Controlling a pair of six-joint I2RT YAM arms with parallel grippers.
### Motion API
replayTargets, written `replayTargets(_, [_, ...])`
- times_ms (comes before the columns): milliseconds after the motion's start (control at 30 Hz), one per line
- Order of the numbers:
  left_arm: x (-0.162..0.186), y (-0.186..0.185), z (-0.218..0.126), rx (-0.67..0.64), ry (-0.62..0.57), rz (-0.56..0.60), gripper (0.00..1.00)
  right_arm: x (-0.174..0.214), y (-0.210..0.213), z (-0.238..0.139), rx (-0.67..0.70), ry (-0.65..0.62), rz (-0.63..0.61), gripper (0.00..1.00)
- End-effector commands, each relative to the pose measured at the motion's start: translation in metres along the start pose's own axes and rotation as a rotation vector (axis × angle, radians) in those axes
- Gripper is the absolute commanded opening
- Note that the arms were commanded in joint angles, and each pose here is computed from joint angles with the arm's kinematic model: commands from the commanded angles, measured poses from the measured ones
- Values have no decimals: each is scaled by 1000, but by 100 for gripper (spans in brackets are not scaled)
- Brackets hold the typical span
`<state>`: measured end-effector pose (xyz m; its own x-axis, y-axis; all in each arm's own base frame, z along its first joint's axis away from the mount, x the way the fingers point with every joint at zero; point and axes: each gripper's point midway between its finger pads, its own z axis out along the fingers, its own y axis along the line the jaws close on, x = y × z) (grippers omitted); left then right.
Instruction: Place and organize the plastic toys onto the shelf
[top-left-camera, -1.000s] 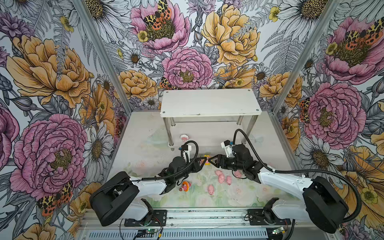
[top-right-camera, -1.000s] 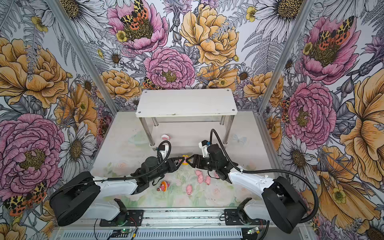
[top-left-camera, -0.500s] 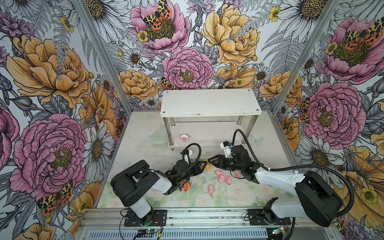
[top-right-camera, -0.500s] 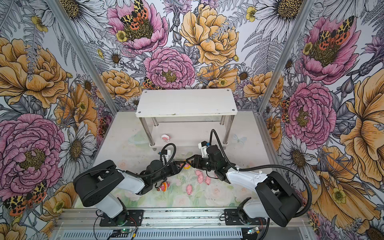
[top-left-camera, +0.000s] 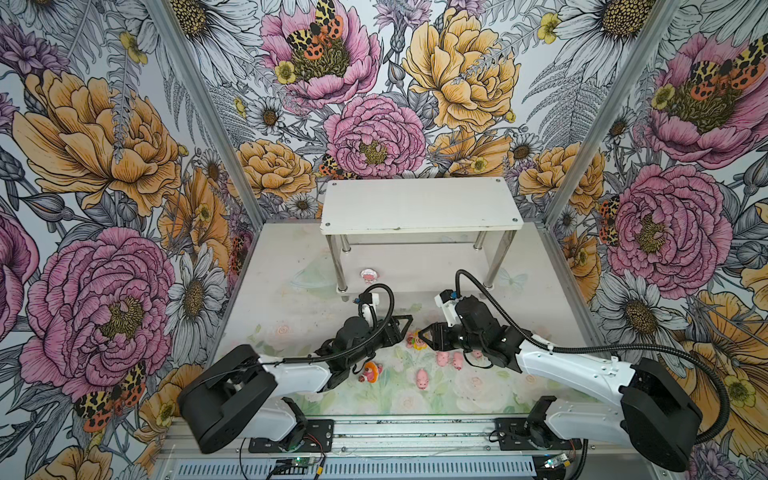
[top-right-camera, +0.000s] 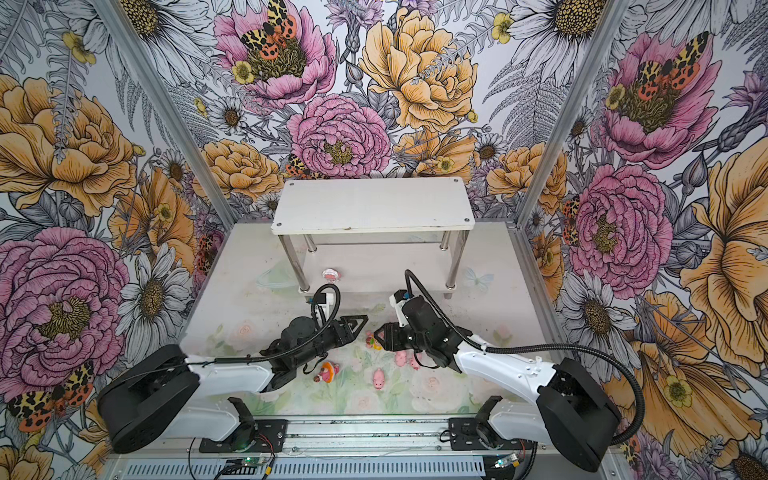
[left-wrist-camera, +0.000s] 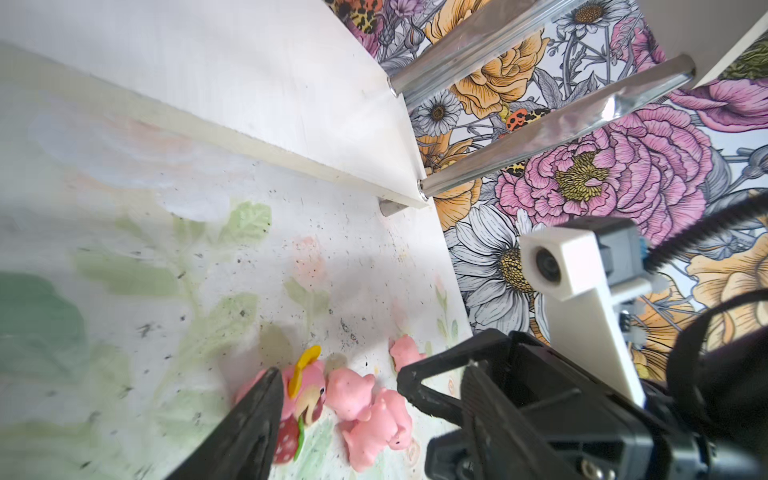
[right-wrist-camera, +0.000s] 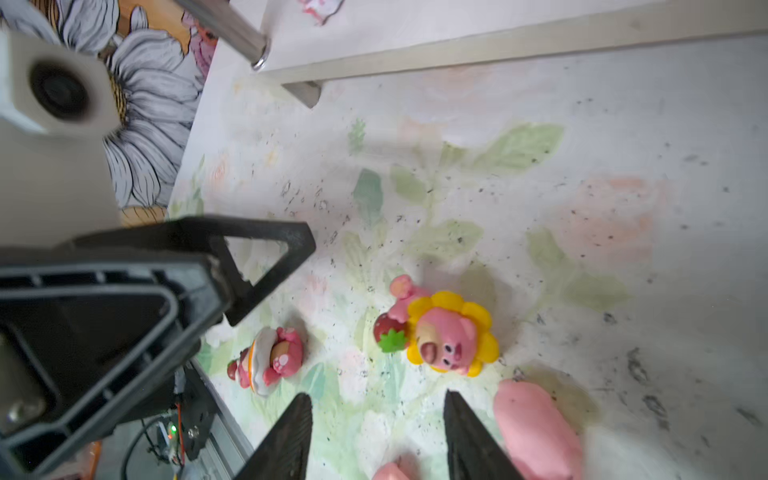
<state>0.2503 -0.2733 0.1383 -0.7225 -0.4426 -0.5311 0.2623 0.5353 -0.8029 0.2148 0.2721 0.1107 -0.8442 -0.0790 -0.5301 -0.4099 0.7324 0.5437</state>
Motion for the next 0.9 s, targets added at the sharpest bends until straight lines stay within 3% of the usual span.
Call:
replayTargets(0, [-10, 31, -35, -276, -25, 139, 64, 10, 3, -1, 72, 43, -235, 45])
replayTargets(133, [-27, 42, -91, -404, -109, 137, 46, 21, 27, 20, 26, 101, -399, 30])
replayTargets(233, [-16, 55, -116, -433, -107, 75, 41, 28, 45, 43, -56, 132, -447, 15])
replayTargets(300, [-4, 65, -127, -454, -98, 42, 41, 27, 60, 55, -138, 118, -436, 14])
replayTargets(533, [11, 85, -143, -538, -94, 24, 52, 28, 83, 90, -241, 147, -432, 34])
replayTargets(633, [2, 85, -146, -560, -135, 36, 53, 34, 90, 93, -250, 165, -467, 40])
replayTargets(767, [-19, 90, -160, -613, -212, 45, 53, 42, 90, 89, -198, 173, -556, 55])
replayTargets(867, [-34, 97, -170, -631, -260, 15, 53, 45, 97, 94, -222, 195, -561, 60])
